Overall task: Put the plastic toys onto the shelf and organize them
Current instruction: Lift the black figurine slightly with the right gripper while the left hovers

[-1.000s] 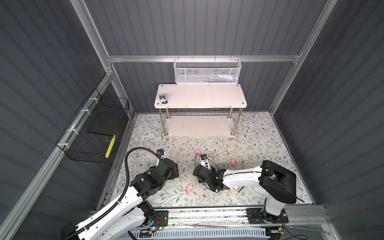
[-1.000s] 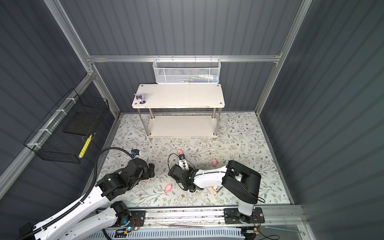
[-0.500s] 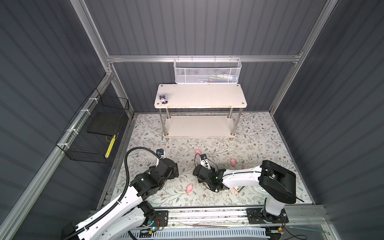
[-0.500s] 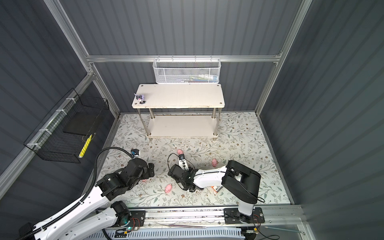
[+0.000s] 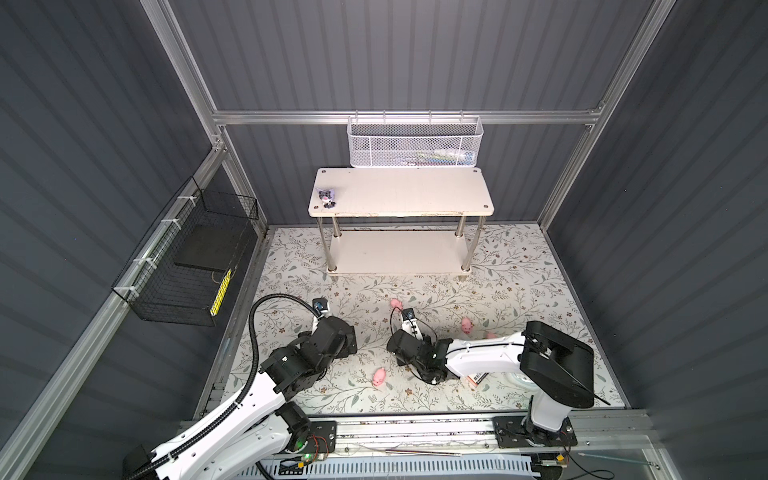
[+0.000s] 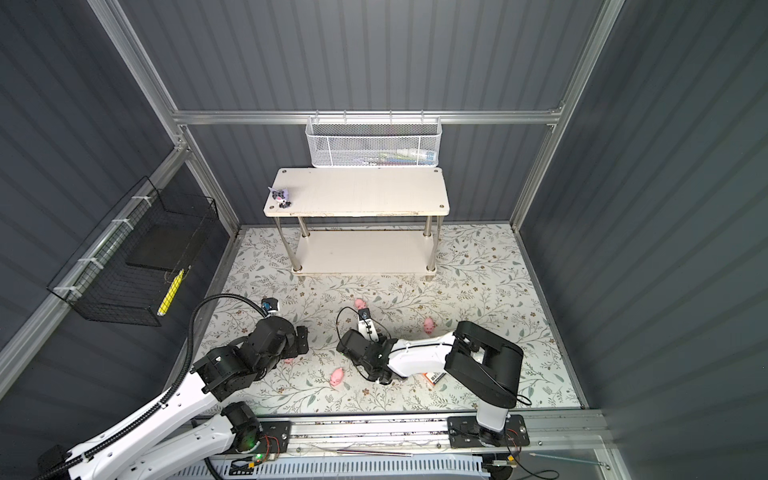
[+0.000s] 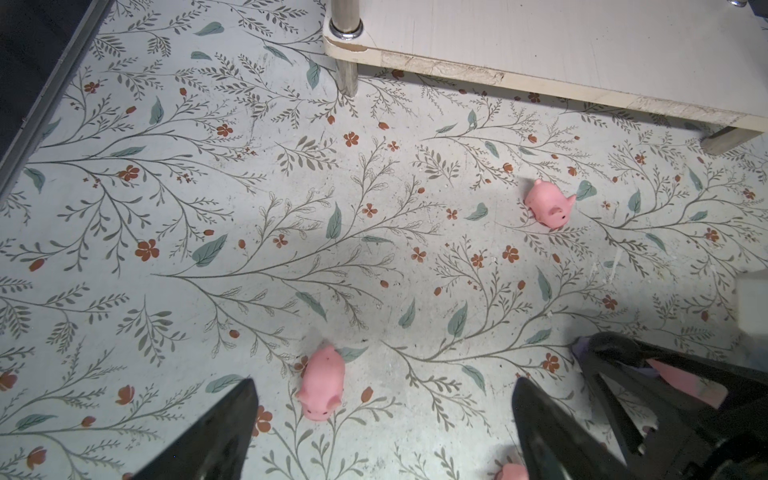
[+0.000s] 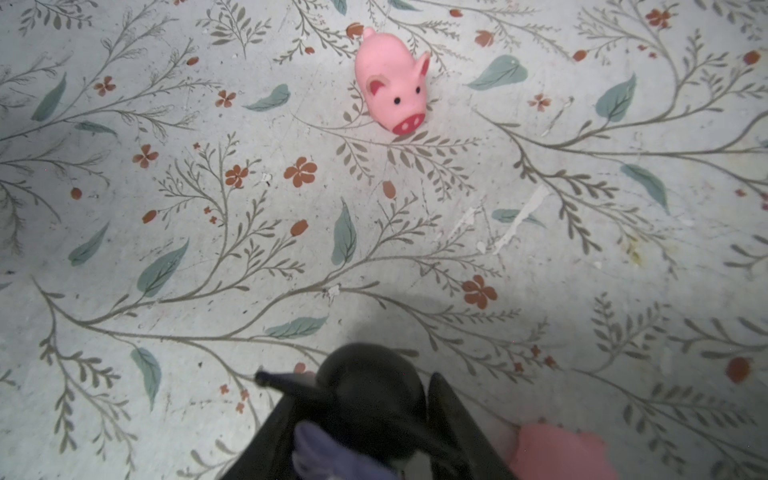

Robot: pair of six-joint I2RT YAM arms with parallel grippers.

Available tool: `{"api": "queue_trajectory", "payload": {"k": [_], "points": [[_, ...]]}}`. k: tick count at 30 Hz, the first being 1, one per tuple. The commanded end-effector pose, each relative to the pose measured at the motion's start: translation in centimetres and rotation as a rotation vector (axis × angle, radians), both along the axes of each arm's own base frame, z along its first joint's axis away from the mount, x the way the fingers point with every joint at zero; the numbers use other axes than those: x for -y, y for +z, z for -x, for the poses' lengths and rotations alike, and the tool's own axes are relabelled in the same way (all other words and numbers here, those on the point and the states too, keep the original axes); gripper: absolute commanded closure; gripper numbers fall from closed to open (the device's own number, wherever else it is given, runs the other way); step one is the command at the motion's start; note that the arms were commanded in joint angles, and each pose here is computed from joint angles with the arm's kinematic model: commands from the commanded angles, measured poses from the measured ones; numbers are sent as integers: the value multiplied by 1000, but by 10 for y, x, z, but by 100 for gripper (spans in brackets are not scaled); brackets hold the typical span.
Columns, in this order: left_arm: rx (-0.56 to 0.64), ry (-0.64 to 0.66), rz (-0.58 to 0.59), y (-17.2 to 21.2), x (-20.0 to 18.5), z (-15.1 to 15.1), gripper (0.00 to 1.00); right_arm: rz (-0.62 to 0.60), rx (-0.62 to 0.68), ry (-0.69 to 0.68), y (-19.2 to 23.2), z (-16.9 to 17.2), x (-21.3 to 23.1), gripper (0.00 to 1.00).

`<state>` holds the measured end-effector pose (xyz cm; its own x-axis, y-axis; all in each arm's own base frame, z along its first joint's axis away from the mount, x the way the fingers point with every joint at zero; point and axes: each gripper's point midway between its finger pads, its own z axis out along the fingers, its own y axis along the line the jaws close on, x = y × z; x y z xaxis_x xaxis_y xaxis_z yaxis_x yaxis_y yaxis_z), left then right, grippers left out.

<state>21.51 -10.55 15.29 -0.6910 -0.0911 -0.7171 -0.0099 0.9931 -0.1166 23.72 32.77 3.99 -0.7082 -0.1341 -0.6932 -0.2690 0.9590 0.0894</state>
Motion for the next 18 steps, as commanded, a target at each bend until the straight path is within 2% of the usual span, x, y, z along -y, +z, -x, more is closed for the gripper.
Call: {"api": "queue_trajectory", "payload": {"k": [1, 12, 18], "points": [[14, 5, -21, 9, -5, 0, 4, -10, 26, -13, 11, -2, 6, 66], [11, 8, -23, 8, -6, 0, 5, -5, 26, -15, 10, -2, 8, 66], [17, 5, -26, 10, -5, 0, 4, -14, 55, 0, 30, -4, 6, 66]]}}
